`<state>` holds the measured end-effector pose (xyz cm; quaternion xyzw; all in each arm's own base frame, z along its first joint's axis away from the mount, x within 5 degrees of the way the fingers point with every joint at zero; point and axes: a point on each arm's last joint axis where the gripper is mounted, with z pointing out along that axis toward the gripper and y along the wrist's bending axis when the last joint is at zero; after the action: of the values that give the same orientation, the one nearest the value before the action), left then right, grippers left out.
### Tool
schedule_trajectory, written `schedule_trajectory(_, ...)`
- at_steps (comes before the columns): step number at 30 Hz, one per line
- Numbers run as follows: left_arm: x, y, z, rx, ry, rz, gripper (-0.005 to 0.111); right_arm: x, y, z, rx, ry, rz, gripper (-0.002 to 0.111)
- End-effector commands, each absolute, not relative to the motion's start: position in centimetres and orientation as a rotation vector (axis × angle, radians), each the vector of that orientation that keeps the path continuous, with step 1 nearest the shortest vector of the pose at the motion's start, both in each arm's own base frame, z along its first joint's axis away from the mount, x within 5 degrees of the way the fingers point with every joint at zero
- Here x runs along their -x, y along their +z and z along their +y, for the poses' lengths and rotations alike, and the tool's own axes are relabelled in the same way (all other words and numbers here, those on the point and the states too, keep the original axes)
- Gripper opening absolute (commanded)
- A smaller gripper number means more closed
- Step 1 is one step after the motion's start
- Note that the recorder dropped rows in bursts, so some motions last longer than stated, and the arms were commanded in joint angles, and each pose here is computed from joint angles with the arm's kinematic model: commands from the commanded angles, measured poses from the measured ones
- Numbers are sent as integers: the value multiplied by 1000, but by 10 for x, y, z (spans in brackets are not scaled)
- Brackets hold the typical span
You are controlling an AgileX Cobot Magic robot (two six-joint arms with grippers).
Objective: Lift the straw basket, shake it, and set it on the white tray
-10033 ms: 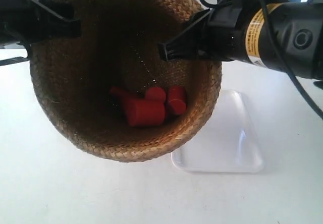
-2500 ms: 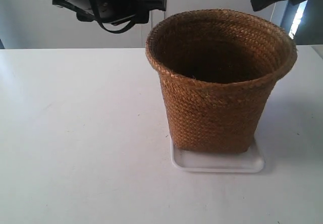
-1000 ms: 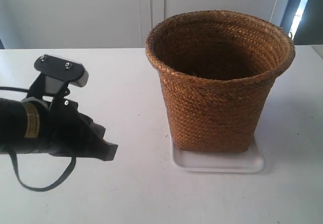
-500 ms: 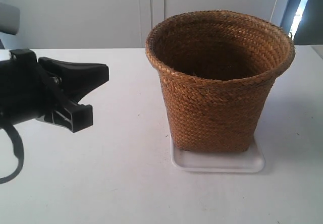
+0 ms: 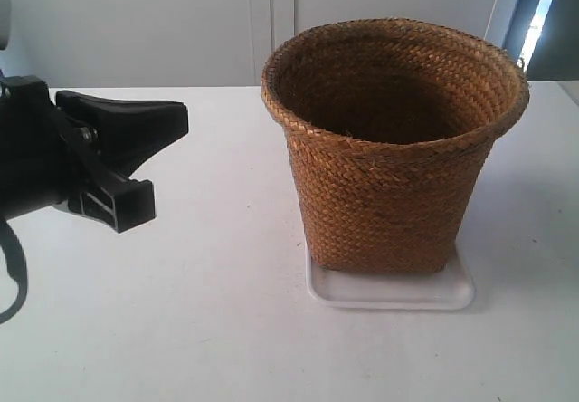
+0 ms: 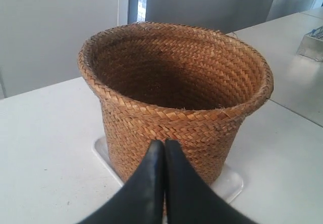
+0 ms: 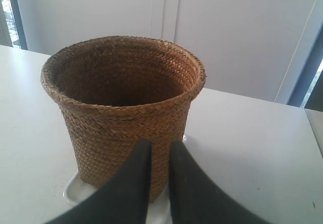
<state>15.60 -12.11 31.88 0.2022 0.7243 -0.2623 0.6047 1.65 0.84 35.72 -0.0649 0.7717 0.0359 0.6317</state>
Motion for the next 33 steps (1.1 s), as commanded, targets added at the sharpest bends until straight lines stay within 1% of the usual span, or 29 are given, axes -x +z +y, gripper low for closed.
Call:
schedule_trajectory(1, -154, 328, -100, -420, -515, 1630, 0, -16, 356, 8, 149, 80, 1764, 13)
schedule_trajectory(4, -153, 336, -74, -159, -559, 1648, 0, -16, 356, 9, 148, 90, 1764, 13)
schedule_trajectory(5, -151, 335, -64, -84, -530, 1685, 0, -16, 356, 9, 148, 90, 1764, 13)
schedule_trajectory(11, -117, 309, -10, 212, -172, 2007, 0, -16, 356, 9, 148, 90, 1764, 13)
schedule_trajectory(13, -103, 302, 3, 272, -58, 2050, 0, -16, 356, 9, 148, 90, 1764, 13)
schedule_trajectory(15, -91, 299, 12, 310, 15, 2020, 0, -16, 356, 9, 158, 80, 1763, 13)
schedule_trajectory(20, -69, 300, 23, 358, 116, 1886, 0, -16, 356, 9, 158, 80, 1763, 13)
schedule_trajectory(24, -61, 291, 26, 364, 164, 1869, 0, -16, 356, 9, 156, 82, 1763, 13)
schedule_trajectory(29, -65, 277, 24, 359, 143, 1890, 0, -16, 356, 9, 156, 82, 1763, 13)
schedule_trajectory(33, -72, 261, 19, 302, 86, 1855, 0, -16, 356, 9, 156, 82, 1763, 13)
